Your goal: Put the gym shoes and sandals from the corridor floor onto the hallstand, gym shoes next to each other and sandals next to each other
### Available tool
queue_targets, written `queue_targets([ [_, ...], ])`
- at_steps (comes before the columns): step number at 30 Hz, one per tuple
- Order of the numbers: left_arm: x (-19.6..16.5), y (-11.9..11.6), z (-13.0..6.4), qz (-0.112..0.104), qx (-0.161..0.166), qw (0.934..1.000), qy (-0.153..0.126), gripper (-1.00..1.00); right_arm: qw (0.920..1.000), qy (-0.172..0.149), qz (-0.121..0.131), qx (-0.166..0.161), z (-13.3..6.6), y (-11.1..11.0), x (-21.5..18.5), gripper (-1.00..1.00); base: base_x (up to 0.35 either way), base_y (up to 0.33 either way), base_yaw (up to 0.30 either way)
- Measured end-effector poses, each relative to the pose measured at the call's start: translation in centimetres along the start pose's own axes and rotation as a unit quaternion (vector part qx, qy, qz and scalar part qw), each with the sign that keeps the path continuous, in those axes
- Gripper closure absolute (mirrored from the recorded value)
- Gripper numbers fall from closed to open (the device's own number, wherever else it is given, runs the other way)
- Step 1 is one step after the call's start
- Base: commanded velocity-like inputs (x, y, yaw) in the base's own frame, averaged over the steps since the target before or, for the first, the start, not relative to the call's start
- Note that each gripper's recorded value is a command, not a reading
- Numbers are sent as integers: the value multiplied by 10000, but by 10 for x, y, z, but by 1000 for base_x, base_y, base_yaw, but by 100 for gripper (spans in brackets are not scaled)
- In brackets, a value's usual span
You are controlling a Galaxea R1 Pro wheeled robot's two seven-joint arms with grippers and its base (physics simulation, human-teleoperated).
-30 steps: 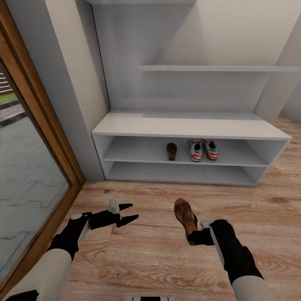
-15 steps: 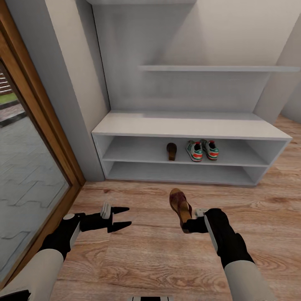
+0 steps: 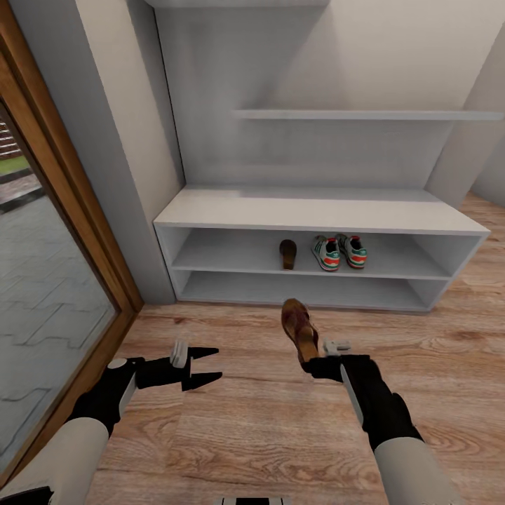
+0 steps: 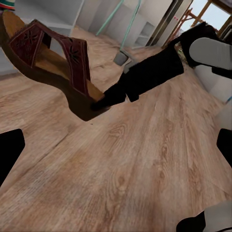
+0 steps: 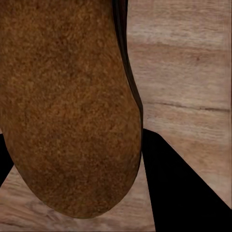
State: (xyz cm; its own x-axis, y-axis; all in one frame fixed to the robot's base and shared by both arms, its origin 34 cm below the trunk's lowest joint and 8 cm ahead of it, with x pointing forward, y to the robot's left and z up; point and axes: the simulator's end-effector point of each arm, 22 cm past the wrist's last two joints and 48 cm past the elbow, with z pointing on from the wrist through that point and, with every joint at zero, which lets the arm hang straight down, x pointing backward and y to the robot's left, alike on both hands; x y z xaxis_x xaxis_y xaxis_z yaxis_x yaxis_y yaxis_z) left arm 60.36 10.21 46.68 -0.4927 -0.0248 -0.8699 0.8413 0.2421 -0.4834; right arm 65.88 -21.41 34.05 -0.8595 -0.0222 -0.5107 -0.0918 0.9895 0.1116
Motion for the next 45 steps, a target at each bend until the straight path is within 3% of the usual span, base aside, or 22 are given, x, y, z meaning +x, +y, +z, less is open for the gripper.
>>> queue_targets([
  [3, 0, 0, 0, -1, 3, 10000, -1, -100, 9999, -69, -71, -69, 13, 7, 10, 100, 0, 0, 0],
  [6, 0, 0, 0, -1, 4, 10000, -1, -100, 9998, 56, -95, -136, 26, 12, 32, 100, 0, 0, 0],
  [22, -1, -4, 8, -12, 69, 10000, -43, -100, 9997, 133, -99, -177, 30, 16, 40, 100, 0, 0, 0],
  [24, -1, -4, 8, -12, 71, 10000, -44, -100, 9998, 92, -102, -174, 28, 16, 36, 100, 0, 0, 0],
  [27, -1, -5, 8, -11, 73, 10000, -45, -100, 9997, -160, -115, -155, 19, 16, -4, 100, 0, 0, 0],
  [30, -1, -5, 8, -12, 74, 10000, -45, -100, 9996, -200, -109, -138, 12, 16, -30, 100, 0, 0, 0],
  [34, -1, -5, 9, -13, 78, 10000, -44, -100, 9999, -19, -49, -132, 7, 15, -38, 100, 0, 0, 0],
  [45, -2, -6, 11, -18, 99, 9999, -64, -100, 9999, -9, -44, -157, 6, 16, -39, 100, 0, 0, 0],
])
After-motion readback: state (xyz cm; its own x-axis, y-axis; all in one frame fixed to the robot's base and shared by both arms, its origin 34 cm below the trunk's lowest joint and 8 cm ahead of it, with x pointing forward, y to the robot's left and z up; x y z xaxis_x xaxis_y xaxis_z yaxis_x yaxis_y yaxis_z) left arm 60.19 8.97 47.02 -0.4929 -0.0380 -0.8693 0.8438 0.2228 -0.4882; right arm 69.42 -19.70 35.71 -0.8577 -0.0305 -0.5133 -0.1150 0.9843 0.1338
